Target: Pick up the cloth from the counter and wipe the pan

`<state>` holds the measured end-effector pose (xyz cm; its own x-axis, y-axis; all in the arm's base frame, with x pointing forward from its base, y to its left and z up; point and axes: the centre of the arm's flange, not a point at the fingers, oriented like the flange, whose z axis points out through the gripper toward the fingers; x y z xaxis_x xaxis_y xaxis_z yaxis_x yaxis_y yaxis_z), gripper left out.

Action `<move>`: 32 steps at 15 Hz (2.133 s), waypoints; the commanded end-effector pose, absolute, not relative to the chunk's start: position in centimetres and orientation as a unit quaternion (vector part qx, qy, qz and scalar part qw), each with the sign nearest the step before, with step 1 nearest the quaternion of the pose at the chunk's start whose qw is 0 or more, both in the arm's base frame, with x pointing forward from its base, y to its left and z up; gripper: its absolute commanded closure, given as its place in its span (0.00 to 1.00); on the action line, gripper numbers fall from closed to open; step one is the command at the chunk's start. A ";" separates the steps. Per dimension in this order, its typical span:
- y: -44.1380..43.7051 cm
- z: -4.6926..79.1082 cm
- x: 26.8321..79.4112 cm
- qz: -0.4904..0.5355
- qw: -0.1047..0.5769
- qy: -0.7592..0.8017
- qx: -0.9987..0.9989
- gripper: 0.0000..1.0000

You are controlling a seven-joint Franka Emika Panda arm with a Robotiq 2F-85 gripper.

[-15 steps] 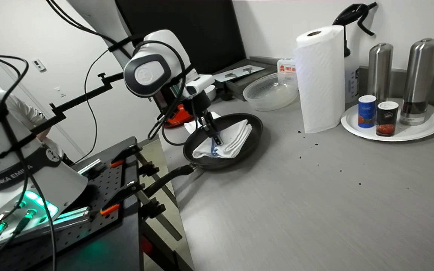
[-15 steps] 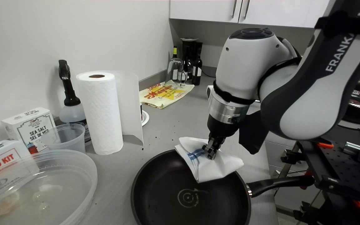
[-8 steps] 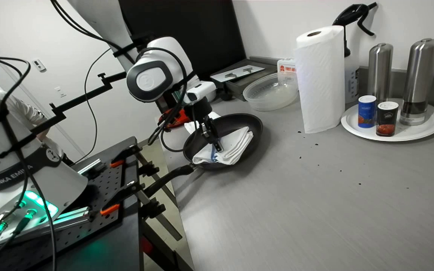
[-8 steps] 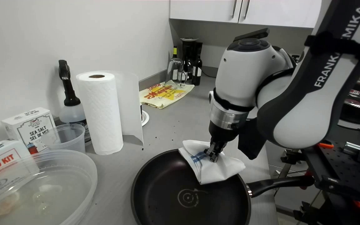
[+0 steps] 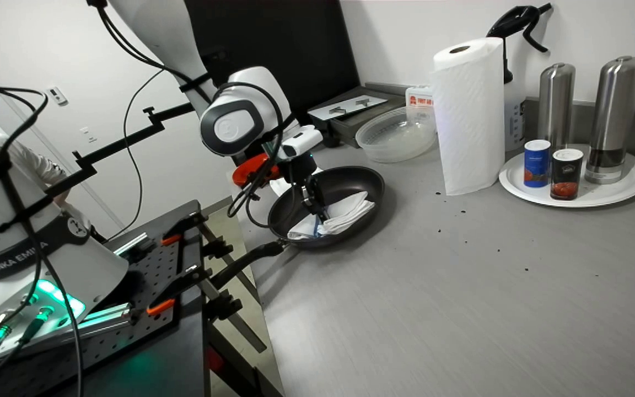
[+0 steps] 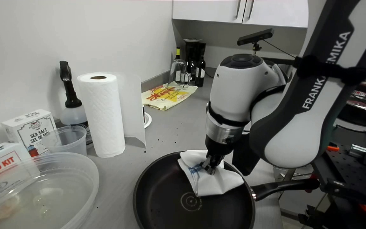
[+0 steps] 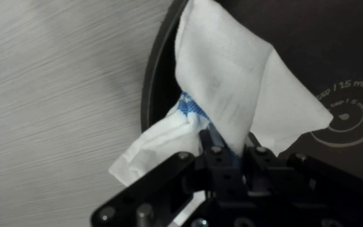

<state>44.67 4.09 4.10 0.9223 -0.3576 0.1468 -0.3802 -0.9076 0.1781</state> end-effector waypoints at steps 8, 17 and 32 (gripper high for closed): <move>1.8 2.3 48.4 0.091 0.135 -0.216 0.963 0.97; 0.3 3.5 49.1 0.101 0.147 -0.225 0.958 0.97; 2.0 0.9 48.5 0.026 0.109 -0.277 0.954 0.97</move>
<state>48.15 1.06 1.64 0.8594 -0.4898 0.1465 -0.5109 -0.8342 0.2077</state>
